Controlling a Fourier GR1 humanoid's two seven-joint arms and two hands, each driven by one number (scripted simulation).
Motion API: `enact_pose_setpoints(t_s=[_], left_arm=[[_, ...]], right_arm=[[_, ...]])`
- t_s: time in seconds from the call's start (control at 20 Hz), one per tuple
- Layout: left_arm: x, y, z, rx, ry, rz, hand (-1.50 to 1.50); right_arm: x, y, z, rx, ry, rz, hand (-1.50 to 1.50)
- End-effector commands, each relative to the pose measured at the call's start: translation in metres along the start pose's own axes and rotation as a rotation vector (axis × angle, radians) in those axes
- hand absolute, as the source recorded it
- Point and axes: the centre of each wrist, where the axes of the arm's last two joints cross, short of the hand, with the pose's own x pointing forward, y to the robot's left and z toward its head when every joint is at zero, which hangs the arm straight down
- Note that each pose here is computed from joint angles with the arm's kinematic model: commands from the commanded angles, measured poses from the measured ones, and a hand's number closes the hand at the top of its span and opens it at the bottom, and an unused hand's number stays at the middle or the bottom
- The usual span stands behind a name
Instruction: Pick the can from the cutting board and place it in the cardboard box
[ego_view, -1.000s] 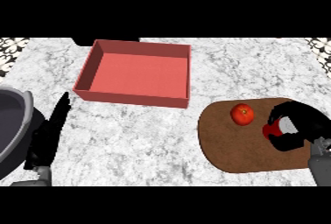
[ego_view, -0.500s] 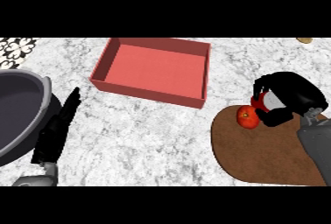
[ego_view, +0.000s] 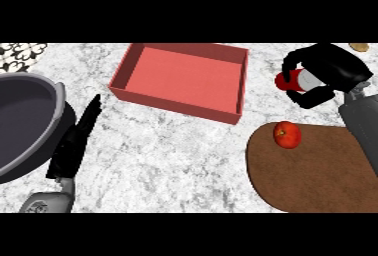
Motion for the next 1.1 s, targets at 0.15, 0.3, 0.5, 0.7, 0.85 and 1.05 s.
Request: enact_pose_setpoints(t_s=[0.15,0.3,0.5,0.7,0.85,1.05], left_arm=[[0.001,0.0,-0.005,0.018,0.01,-0.008,0.0],[-0.007,-0.001,-0.001,0.013,0.028,0.01,0.0],[0.002,0.0,0.0,0.048,0.028,0.0,0.0],[-0.007,0.019,0.008,0.028,0.041,0.001,0.0],[-0.016,0.018,0.012,0.066,0.059,-0.005,0.0],[-0.026,0.026,0.01,0.066,0.067,-0.009,0.0]], right_arm=[[-0.014,-0.026,-0.03,-0.173,-0.298,-0.26,1.5],[-0.002,-0.032,-0.05,-0.207,-0.445,-0.403,1.5],[0.003,-0.044,-0.071,-0.199,-0.555,-0.484,1.5],[0.027,-0.07,-0.096,-0.166,-0.61,-0.522,1.5],[0.05,-0.094,-0.11,-0.147,-0.633,-0.523,1.5],[0.084,-0.079,-0.132,-0.106,-0.624,-0.496,1.5]])
